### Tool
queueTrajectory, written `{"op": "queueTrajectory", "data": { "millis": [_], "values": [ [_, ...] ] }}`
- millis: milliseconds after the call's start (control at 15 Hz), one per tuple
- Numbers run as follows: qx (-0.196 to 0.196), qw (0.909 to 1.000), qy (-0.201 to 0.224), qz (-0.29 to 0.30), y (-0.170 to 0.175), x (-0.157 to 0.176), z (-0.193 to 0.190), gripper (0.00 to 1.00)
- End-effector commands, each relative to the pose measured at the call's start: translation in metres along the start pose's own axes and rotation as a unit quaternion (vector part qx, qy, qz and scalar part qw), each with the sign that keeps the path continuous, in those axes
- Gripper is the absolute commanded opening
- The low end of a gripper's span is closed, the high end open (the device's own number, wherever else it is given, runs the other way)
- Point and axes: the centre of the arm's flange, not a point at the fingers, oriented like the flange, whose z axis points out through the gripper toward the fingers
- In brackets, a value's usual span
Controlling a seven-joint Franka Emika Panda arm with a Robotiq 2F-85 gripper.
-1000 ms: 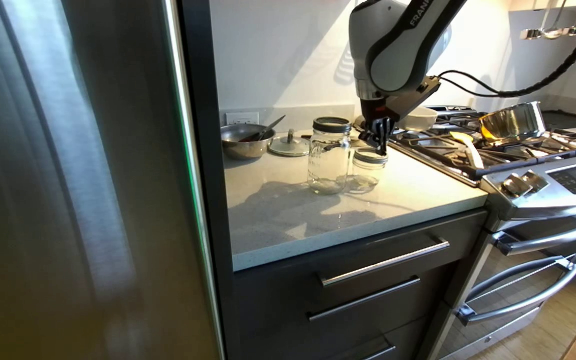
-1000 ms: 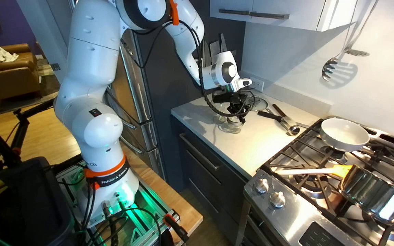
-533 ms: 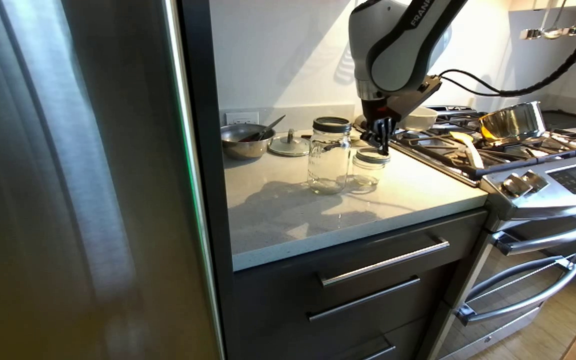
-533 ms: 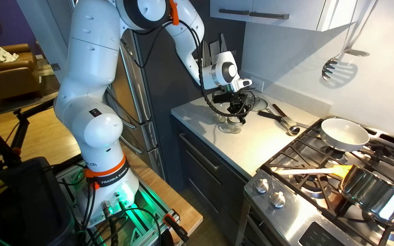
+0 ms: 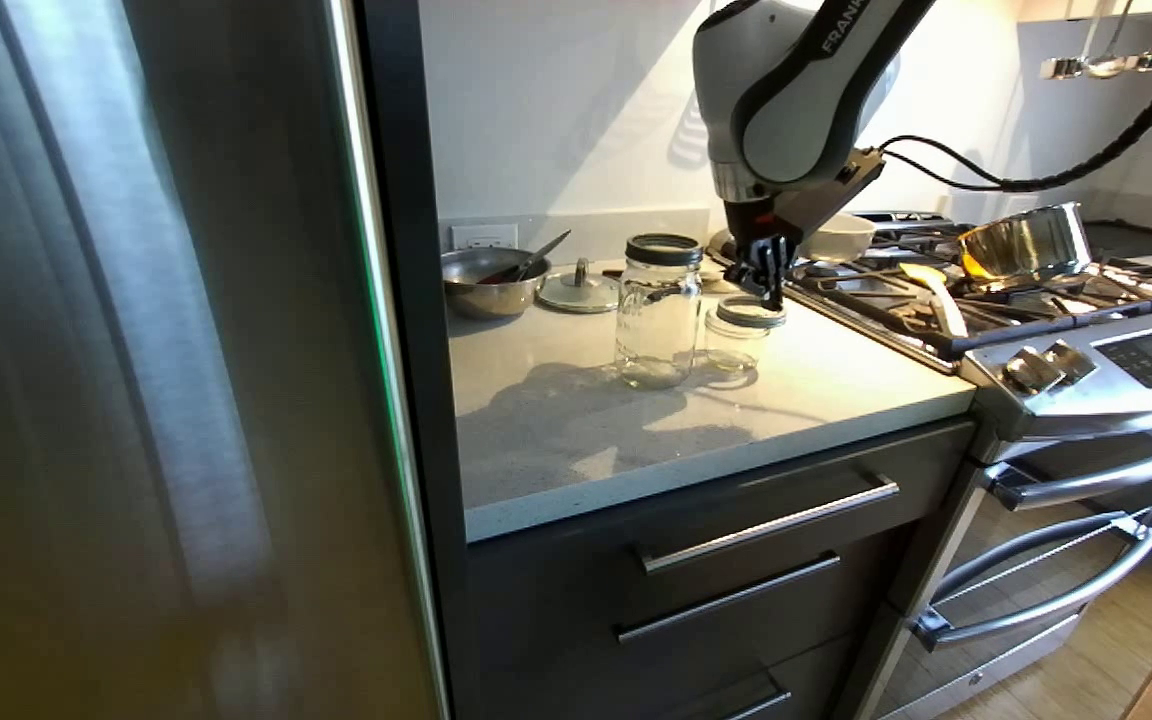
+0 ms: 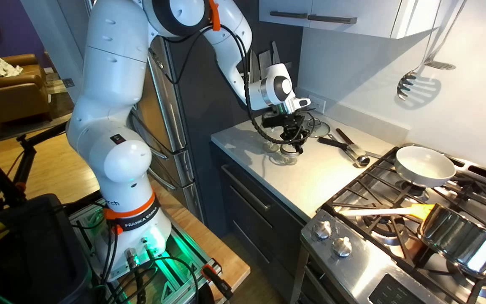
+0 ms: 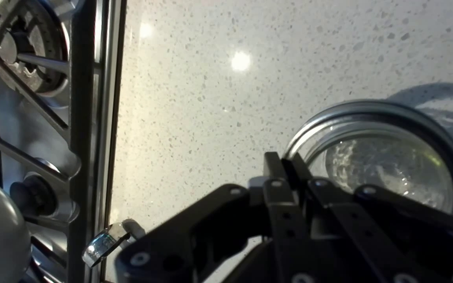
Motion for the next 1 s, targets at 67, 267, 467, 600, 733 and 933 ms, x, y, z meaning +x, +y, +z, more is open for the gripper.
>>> {"op": "queueTrajectory", "data": {
  "millis": [67,267,467,600,733,933],
  "values": [
    [-0.019,0.9998,0.001,0.005,-0.0053,0.0004,-0.0007,0.02],
    [-0.021,0.9997,0.007,0.007,-0.0067,0.0009,-0.0026,0.02],
    [-0.024,0.9996,0.012,0.009,-0.0073,0.0027,-0.0031,0.02],
    [-0.025,0.9995,0.017,0.012,-0.0083,0.0044,-0.0027,0.02],
    [-0.025,0.9995,0.016,0.013,-0.0087,0.0049,-0.0024,0.02],
    [-0.022,0.9996,0.012,0.014,-0.0111,0.0049,-0.0013,0.02]
  ]
}}
